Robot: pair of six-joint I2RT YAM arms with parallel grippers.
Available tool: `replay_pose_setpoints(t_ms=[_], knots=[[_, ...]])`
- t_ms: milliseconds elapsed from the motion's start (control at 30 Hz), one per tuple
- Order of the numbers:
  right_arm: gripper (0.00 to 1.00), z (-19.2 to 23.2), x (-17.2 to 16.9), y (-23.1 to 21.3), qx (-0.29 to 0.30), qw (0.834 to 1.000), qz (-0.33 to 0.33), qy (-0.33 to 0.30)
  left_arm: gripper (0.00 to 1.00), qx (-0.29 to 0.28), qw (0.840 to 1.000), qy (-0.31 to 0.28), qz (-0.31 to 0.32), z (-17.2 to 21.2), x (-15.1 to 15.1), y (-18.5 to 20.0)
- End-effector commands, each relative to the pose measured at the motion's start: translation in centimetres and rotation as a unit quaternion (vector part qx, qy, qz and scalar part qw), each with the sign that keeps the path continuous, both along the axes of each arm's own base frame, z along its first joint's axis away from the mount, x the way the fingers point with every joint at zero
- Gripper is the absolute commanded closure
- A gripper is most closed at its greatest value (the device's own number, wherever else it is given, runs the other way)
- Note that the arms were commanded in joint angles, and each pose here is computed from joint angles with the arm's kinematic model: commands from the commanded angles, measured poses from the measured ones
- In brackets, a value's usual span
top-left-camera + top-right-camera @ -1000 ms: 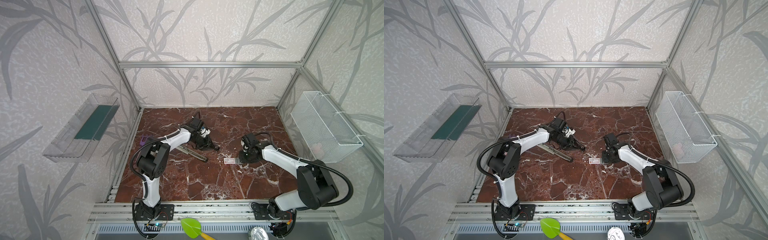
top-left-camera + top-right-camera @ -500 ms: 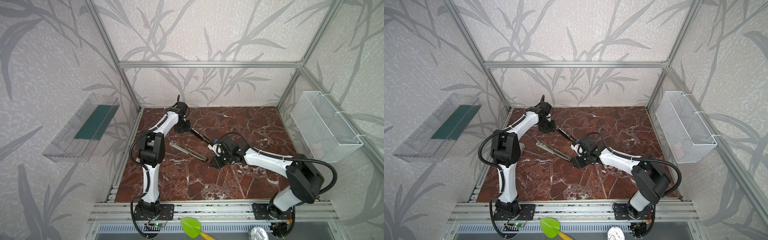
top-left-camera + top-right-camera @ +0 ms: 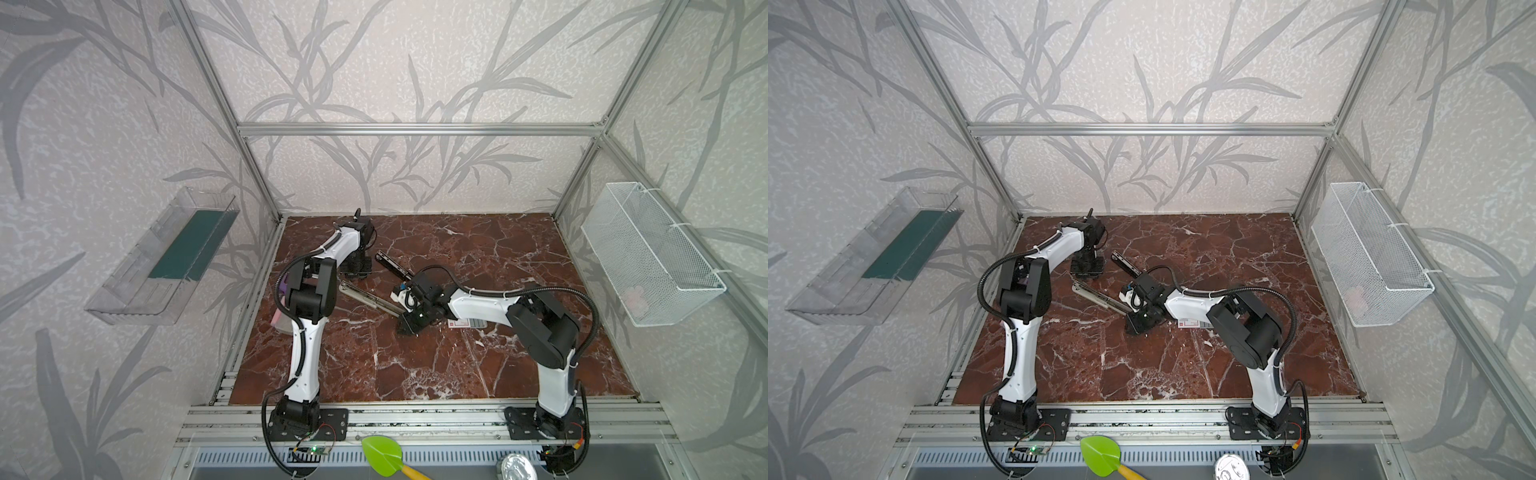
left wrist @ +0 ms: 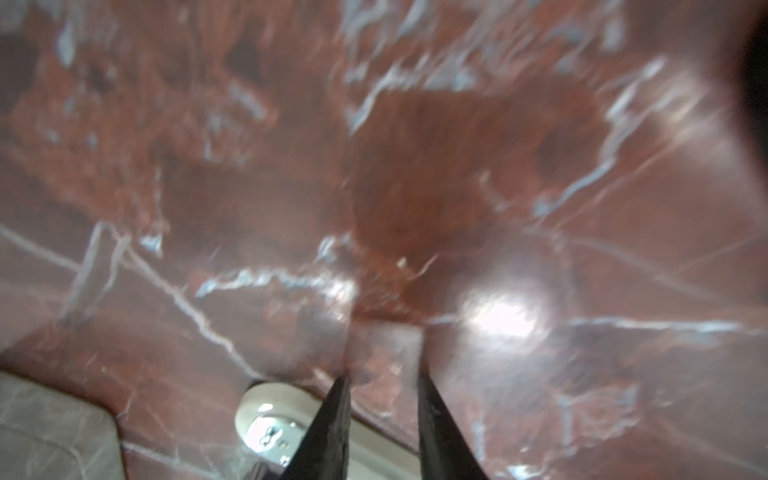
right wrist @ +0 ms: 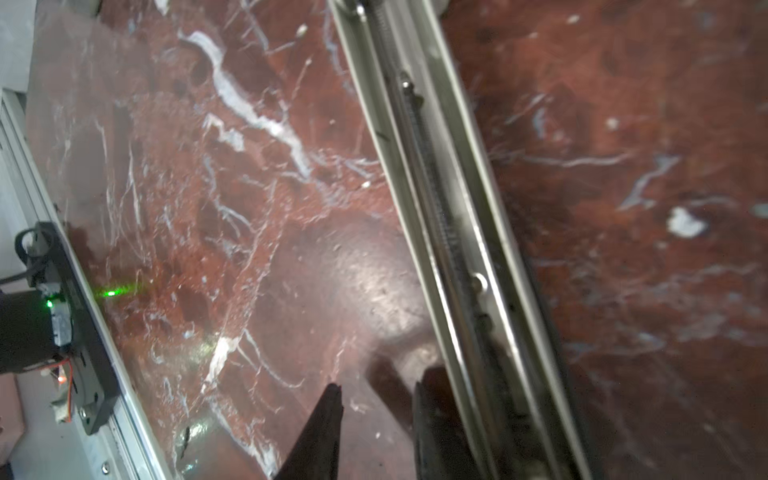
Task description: Load the staples into the stapler
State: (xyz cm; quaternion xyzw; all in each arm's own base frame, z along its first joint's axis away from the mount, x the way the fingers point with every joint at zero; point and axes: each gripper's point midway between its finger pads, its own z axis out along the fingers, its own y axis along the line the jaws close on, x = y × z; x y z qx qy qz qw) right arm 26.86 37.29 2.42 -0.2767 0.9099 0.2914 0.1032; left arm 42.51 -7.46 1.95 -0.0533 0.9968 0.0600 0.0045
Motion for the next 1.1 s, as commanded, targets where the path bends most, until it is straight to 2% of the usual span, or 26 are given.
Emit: replay_pose_setpoints(t_ms=[0, 267, 367, 533, 733, 900, 1067], knots=[[0.68, -1.3, 2.8, -2.0, -0.056, 0.997, -0.051, -0.015, 0.70, 0.004, 1.000, 0.027, 0.005, 0.5, -2.8, 0.8], [0.67, -0.9, 8.0, -0.6, -0.068, 0.995, -0.065, -0.041, 0.72, -0.033, 0.997, 0.068, 0.019, -0.2, -8.7, 0.4], [0.67, -0.9, 9.7, 0.2, -0.070, 0.994, -0.062, -0.049, 0.73, -0.070, 0.994, 0.081, 0.021, -0.3, -11.1, -1.2], [0.66, -0.8, 12.5, 1.0, -0.072, 0.993, -0.065, -0.060, 0.73, -0.097, 0.991, 0.091, 0.000, -0.6, -13.9, -4.2], [0.66, -0.9, 14.0, 2.4, -0.052, 0.996, -0.051, -0.056, 0.73, -0.114, 0.990, 0.081, -0.016, -1.1, -14.5, -7.8], [0.66, 0.0, 13.7, 2.1, -0.052, 0.996, -0.042, -0.058, 0.73, -0.101, 0.993, 0.060, -0.011, -0.3, -14.1, -7.5], [0.65, 3.2, 12.6, 0.7, -0.034, 0.995, -0.047, -0.079, 0.72, -0.131, 0.990, 0.052, -0.007, 0.1, -14.0, -8.5]])
